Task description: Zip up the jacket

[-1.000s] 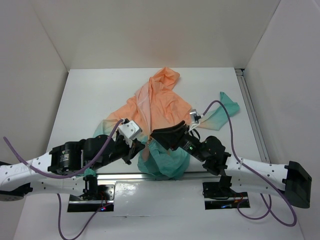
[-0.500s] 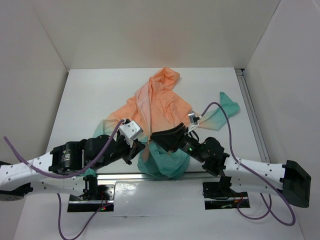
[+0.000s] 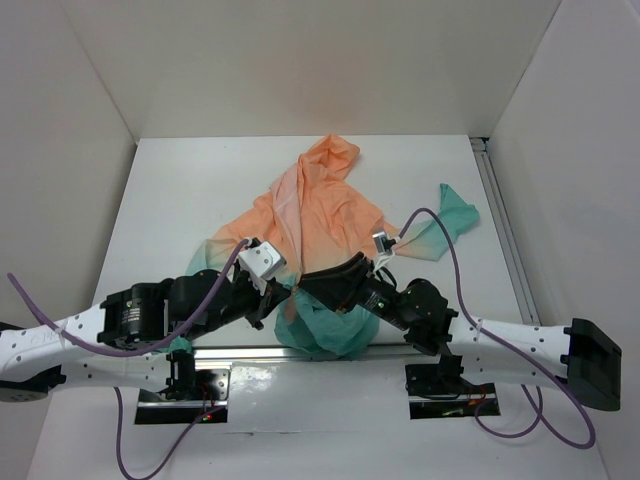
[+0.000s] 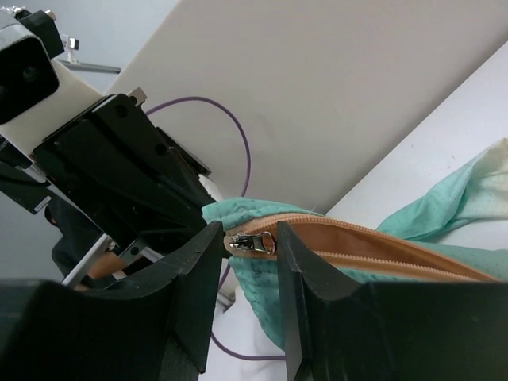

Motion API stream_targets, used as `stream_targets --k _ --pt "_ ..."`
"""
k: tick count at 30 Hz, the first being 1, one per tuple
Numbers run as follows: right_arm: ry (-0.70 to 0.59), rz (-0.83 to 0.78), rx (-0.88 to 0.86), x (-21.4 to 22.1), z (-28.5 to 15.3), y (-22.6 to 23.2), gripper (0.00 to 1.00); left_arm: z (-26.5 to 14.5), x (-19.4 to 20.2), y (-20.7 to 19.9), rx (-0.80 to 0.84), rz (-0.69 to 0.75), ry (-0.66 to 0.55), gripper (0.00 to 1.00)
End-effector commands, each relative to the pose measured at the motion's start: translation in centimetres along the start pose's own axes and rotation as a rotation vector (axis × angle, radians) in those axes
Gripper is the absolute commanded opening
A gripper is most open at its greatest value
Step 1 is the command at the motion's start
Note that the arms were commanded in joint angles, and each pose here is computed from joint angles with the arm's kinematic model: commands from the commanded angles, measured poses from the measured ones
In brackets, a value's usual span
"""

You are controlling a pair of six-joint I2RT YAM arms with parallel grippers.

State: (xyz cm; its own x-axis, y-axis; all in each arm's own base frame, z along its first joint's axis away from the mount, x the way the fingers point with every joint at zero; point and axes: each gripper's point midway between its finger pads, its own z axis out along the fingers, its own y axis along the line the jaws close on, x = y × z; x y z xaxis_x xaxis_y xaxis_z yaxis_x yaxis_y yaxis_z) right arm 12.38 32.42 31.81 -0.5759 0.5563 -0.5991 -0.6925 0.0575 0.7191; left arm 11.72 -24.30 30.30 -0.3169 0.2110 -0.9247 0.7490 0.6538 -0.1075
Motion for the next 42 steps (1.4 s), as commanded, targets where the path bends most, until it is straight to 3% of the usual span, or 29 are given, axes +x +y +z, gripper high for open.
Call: stream_targets --k 1,8,16,25,42 --pt "-0.038 0.016 -0.042 -0.9 -0.2 1.5 0.39 -0.6 -2.3 -0.2 0.009 -0.010 -0.069 0.00" --pt "-0.032 0.014 -0.046 -0.6 -0.2 1.7 0.36 -0.8 -2.5 0.0 0.002 -0.014 -0.080 0.00" --pt "-0.037 0.012 -0.007 -0.6 -0.3 1.0 0.00 -0.8 -2.5 0.0 0.002 -0.014 -0.080 0.00" --pt "-0.081 -0.043 0.056 -1.7 1.0 0.3 0.00 -1.1 -2.6 0.0 0.013 -0.018 -0.085 0.00" --pt "-0.096 -0.196 0.388 -3.2 6.3 -7.6 0.00 -5.6 -6.5 0.6 0.060 -0.045 -0.180 0.00"
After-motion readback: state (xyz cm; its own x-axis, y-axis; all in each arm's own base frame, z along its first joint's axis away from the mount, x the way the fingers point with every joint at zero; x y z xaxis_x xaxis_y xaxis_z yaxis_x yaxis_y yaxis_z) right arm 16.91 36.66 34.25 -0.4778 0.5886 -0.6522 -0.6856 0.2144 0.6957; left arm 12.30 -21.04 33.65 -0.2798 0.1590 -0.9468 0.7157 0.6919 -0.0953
